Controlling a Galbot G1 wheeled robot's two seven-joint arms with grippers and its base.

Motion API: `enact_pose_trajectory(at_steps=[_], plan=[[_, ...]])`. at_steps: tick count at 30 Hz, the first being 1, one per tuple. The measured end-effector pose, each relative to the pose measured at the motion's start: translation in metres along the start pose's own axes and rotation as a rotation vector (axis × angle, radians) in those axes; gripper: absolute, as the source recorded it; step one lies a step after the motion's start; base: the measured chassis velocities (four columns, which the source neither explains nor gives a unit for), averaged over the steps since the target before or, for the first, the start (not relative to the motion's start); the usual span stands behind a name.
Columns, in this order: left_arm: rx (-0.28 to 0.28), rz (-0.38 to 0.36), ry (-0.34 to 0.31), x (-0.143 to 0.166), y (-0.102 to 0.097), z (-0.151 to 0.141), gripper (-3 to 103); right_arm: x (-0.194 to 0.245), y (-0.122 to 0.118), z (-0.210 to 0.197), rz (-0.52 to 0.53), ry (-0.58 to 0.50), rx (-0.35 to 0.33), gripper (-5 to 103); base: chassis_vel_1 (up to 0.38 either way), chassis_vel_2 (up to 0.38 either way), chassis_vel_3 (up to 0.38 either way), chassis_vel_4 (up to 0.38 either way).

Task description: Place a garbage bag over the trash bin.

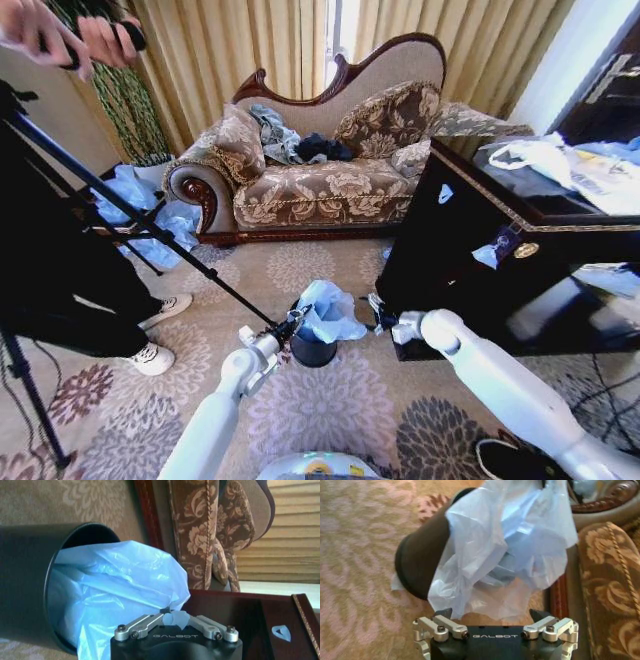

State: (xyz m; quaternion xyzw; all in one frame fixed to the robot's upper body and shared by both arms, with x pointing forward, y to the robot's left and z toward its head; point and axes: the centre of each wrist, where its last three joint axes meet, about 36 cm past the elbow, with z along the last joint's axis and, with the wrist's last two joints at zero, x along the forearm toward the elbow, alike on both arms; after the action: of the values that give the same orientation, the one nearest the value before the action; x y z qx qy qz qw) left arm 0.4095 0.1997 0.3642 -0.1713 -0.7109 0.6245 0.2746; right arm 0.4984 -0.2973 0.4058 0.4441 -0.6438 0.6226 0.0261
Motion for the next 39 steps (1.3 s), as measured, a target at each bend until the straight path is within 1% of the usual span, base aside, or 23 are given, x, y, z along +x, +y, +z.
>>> enact_pose_trajectory(at_steps=[7,8,9,10,12,13,16,19,20,21,23,24,26,30,32,33,34,36,39], plan=[[-0.003,-0.002,0.003,0.0,0.001,0.003,0,-0.001,-0.009,-0.001,0.039,0.012,-0.018,100,0.0,0.0,0.0,0.0],[-0.004,-0.001,0.003,0.0,0.0,0.003,0,0.001,-0.013,-0.002,0.053,0.016,-0.013,101,0.0,0.0,0.0,0.0],[-0.005,0.0,0.005,-0.001,0.0,0.004,0,0.004,-0.021,-0.002,0.076,0.023,-0.005,100,0.0,0.0,0.0,0.0],[-0.005,0.0,0.005,-0.001,0.0,0.004,0,0.004,-0.021,-0.002,0.076,0.023,-0.005,100,0.0,0.0,0.0,0.0],[-0.006,0.0,0.007,-0.001,0.001,0.005,0,0.012,-0.035,-0.004,0.109,0.029,0.01,97,0.0,0.0,0.0,0.0],[-0.007,0.0,0.007,-0.002,0.001,0.005,0,0.016,-0.039,-0.006,0.118,0.029,0.015,99,0.0,0.0,0.0,0.0],[-0.007,0.0,0.007,-0.002,0.002,0.006,0,0.021,-0.044,-0.013,0.129,0.019,0.023,100,0.0,0.0,0.0,0.0],[-0.005,0.001,0.008,-0.002,0.002,0.007,0,0.021,-0.04,-0.02,0.118,0.006,0.025,100,0.0,0.0,0.0,0.0],[-0.004,0.001,0.008,-0.002,0.002,0.008,0,0.02,-0.034,-0.025,0.104,-0.002,0.021,100,0.0,0.0,0.0,0.0],[-0.004,0.003,0.008,-0.003,0.002,0.008,0,0.016,-0.023,-0.031,0.082,-0.013,0.01,100,0.0,0.0,0.0,0.0],[-0.004,0.004,0.008,-0.002,0.001,0.009,0,0.009,-0.013,-0.038,0.06,-0.026,0.005,100,0.0,0.0,0.0,0.0],[-0.004,0.004,0.008,-0.002,0.001,0.009,0,0.009,-0.013,-0.038,0.06,-0.026,0.005,100,0.0,0.0,0.0,0.0],[-0.004,0.004,0.009,-0.001,0.001,0.01,0,0.001,-0.005,-0.044,0.039,-0.041,0.006,100,0.0,0.0,0.0,0.0],[-0.004,0.006,0.01,0.001,0.001,0.011,0,-0.013,-0.005,-0.049,0.028,-0.053,0.015,100,0.0,0.0,0.0,0.0],[-0.003,0.006,0.011,0.002,0.002,0.013,0,-0.02,-0.015,-0.054,0.046,-0.063,0.028,100,0.0,0.0,0.0,0.0],[-0.004,0.007,0.011,0.003,0.001,0.014,0,-0.02,-0.02,-0.054,0.057,-0.063,0.033,100,0.0,0.0,0.0,0.0],[-0.004,0.007,0.011,0.003,0.001,0.014,0,-0.02,-0.02,-0.054,0.057,-0.063,0.033,100,0.0,0.0,0.0,0.0],[-0.006,0.009,0.014,0.003,0.001,0.015,0,-0.017,-0.03,-0.053,0.077,-0.061,0.039,100,0.0,0.0,0.0,0.0],[-0.005,0.011,0.013,0.003,0.001,0.016,0,-0.017,-0.03,-0.053,0.076,-0.06,0.039,100,0.0,0.0,0.0,0.0]])
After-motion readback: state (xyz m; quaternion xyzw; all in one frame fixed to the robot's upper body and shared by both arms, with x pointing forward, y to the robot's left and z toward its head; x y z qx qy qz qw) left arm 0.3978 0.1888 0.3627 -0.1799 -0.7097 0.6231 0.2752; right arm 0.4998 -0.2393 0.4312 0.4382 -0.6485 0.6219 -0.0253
